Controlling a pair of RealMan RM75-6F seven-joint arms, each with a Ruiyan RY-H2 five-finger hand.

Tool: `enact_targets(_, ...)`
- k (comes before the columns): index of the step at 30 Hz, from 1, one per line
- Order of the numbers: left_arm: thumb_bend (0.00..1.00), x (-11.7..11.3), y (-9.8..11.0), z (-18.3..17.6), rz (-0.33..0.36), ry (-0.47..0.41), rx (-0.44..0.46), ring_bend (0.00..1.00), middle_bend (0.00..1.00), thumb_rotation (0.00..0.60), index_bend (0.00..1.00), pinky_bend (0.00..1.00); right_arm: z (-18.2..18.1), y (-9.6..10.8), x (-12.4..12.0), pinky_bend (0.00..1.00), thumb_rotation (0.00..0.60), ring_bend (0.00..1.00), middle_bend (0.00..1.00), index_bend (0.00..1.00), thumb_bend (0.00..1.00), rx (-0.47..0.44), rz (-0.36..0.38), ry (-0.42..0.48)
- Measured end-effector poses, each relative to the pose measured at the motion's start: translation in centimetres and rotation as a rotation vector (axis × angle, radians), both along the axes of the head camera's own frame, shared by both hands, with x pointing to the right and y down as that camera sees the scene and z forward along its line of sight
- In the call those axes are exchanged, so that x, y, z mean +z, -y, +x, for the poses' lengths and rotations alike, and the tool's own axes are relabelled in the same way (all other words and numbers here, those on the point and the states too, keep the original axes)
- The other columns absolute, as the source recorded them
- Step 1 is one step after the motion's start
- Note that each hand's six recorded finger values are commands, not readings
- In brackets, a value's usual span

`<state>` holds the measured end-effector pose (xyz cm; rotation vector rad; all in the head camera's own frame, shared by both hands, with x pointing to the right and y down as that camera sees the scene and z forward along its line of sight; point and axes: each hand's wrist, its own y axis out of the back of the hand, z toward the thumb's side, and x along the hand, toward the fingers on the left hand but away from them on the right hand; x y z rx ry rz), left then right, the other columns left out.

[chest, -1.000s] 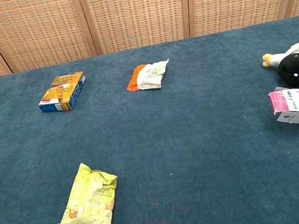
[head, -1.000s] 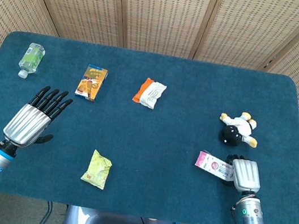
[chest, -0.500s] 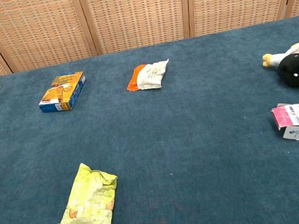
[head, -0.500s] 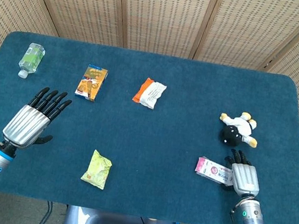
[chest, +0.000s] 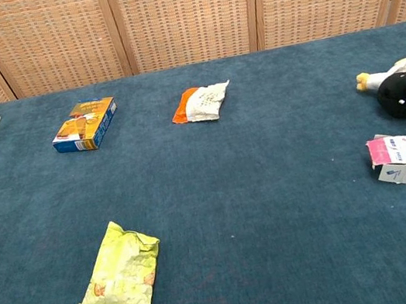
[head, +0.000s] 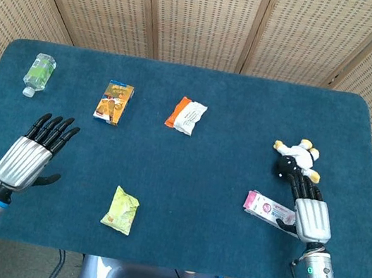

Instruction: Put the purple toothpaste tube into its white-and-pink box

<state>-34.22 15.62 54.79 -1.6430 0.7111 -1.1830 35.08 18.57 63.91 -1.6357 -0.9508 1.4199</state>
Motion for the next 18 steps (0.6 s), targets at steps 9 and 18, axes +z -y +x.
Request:
enact_targets(9, 0.14, 1.6, -4.7, -2.3, -0.051, -0.039, -0.101, 0.0, 0.0, 0.6, 0.0, 0.0, -0.2, -3.0, -4.4, 0.0, 0.6, 0.0, 0.0, 0.0, 0.0, -0.058, 0.147, 0.07)
enact_targets(18, 0.14, 1.8, -7.5, -4.0, -0.025, -0.007, -0.14, 0.0, 0.0, 0.6, 0.0, 0.0, 1.7, -5.3, -4.1, 0.0, 0.6, 0.0, 0.0, 0.0, 0.0, -0.088, 0.107, -0.017)
